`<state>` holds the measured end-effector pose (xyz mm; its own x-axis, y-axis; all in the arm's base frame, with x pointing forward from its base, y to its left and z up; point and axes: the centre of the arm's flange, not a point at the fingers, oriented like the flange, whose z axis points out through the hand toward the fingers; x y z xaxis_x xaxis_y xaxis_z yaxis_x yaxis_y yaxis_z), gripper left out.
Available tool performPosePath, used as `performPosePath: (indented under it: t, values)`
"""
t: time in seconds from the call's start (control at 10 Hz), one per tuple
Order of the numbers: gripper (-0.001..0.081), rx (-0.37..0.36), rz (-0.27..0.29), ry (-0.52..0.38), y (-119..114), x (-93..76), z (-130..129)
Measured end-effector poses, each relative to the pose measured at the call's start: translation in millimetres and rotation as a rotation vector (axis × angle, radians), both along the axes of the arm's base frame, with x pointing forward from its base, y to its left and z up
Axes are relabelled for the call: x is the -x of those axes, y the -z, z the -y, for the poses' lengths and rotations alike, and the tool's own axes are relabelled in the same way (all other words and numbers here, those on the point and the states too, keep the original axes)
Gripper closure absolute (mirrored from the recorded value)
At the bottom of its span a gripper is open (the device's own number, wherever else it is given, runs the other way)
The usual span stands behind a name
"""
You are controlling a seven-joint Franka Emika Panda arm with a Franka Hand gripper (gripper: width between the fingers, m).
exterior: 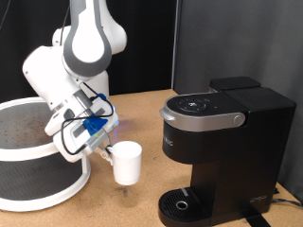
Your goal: Make a cup of coffee with the keurig machine
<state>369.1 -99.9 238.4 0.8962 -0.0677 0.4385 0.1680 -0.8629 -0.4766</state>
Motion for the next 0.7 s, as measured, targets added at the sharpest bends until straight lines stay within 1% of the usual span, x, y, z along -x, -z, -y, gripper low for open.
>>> performPosePath:
  t: [0.3,0.7]
  values:
    - [0.0734,-0.007,0.025,0.011,0,-19.6,-13]
    - [0.0734,0.013,0.019,0.008,23,-45.8,-43]
